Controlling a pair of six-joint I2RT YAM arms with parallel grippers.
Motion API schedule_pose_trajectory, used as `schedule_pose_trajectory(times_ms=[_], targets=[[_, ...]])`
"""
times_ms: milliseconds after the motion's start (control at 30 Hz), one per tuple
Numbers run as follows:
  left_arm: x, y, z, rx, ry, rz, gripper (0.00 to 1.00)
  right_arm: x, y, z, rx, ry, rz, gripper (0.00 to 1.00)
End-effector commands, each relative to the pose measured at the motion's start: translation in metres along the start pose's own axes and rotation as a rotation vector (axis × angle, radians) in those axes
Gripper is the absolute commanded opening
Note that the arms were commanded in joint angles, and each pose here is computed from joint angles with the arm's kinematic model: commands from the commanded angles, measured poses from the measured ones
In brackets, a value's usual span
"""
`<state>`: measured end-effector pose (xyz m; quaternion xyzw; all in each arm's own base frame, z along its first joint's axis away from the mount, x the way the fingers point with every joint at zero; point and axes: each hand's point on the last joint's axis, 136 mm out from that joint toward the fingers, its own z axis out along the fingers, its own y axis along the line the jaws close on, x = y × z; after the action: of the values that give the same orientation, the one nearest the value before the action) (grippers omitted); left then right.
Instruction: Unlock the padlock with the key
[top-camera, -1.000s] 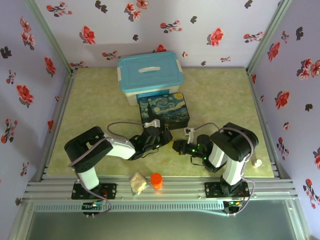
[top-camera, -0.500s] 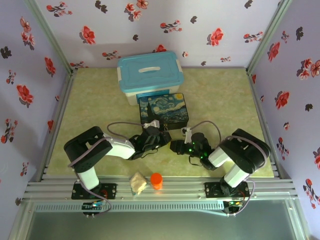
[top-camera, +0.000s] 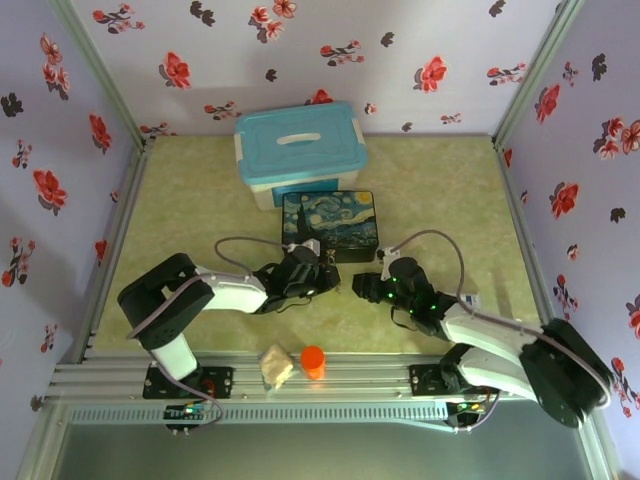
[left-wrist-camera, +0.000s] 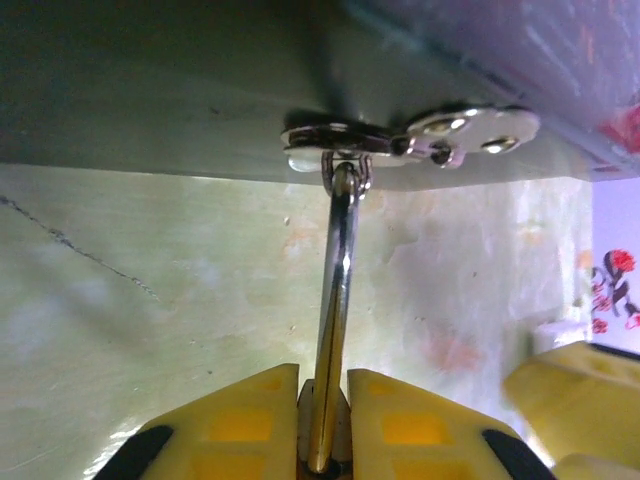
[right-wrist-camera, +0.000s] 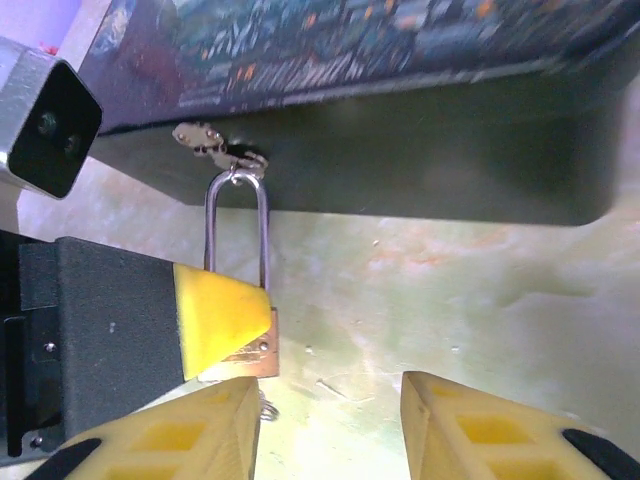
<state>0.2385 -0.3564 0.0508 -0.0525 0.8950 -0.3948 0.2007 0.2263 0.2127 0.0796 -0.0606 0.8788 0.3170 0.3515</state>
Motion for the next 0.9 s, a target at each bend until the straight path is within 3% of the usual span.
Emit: schedule_pose_trajectory(times_ms=[0,233,367,533,867], targets=[[0.02,0.042,-0.008,-0.178,0.128,0.064,0.04,0.003,-0.026,-0.013,0.162,0.023,-0.056,0.41],[0.022,0.062,-0.013,-0.311,0.203,0.169,0.1,-0.013,-0.052,-0.028,0.359,-0.015,-0.052,0.39],[0.019,0.064,-0.014,-0.345,0.204,0.199,0.12,-0.015,-0.051,-0.027,0.359,-0.016,-0.051,0.39],[0.017,0.066,-0.019,-0.433,0.199,0.276,0.22,-0.015,-0.053,-0.025,0.367,-0.013,-0.053,0.39],[0.018,0.056,-0.023,-0.528,0.199,0.401,0.22,-0.016,-0.056,-0.028,0.383,-0.018,-0.05,0.38]])
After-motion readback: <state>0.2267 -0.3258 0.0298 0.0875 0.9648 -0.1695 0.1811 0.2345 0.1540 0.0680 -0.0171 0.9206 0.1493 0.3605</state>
